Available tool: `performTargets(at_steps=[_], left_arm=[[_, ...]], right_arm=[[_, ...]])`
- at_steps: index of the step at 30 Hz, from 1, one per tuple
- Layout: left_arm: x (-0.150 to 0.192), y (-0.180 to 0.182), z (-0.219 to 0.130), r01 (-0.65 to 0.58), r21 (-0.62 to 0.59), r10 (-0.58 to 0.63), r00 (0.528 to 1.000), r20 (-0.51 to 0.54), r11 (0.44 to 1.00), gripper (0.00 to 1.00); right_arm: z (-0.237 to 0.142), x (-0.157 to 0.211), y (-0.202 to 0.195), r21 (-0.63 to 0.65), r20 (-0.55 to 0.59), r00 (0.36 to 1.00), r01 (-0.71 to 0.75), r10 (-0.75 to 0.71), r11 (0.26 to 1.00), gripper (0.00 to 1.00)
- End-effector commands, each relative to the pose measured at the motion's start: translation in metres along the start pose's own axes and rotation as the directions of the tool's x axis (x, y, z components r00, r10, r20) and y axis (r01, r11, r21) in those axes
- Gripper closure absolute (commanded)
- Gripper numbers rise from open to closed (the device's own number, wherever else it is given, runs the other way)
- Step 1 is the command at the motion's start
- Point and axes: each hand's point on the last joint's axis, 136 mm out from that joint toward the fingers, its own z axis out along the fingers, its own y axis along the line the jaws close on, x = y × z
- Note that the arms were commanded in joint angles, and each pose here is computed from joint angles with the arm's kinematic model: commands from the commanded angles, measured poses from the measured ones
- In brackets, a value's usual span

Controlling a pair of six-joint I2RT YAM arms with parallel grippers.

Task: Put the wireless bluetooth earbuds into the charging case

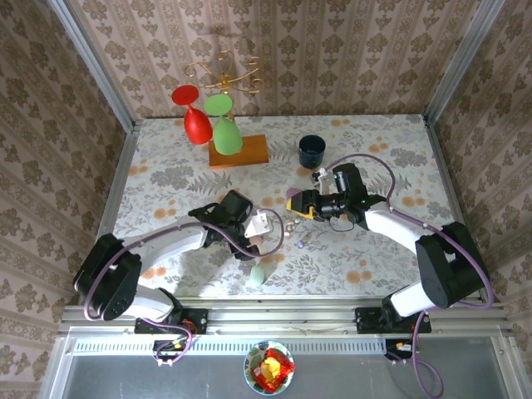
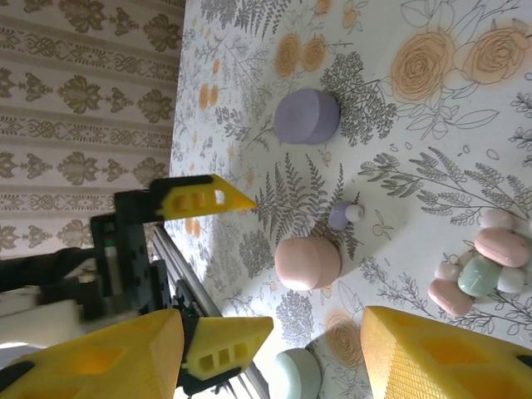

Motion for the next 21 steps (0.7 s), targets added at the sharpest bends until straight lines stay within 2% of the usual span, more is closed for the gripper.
performTargets(at_steps=[1, 10, 15, 19, 21], left_arm=[[0.004, -0.002, 0.007, -0.017, 0.026, 0.018, 0.998, -0.052, 1.0, 0.13], [0.013, 0.001, 0.027, -0.026, 0.035, 0.03, 0.994, -0.104, 0.999, 0.24], [0.017, 0.0, 0.031, -0.014, 0.042, 0.018, 0.994, -0.109, 0.999, 0.42], [0.015, 0.0, 0.027, -0.008, 0.039, 0.011, 0.996, -0.084, 0.999, 0.63], [0.013, 0.001, 0.024, -0.01, 0.029, 0.012, 0.997, -0.071, 1.0, 0.64]], right_arm=[[-0.002, -0.009, 0.003, 0.017, 0.016, 1.0, 0.02, -0.02, 1.0, 0.4], [-0.006, -0.006, -0.002, 0.034, 0.023, 1.0, 0.012, -0.013, 0.999, 0.4], [-0.006, -0.006, -0.002, 0.036, 0.027, 1.0, 0.011, -0.012, 0.999, 0.4], [-0.008, -0.006, -0.002, 0.038, 0.024, 1.0, 0.01, -0.011, 0.999, 0.4], [-0.009, -0.005, -0.003, 0.041, 0.025, 1.0, 0.007, -0.008, 0.999, 0.4]])
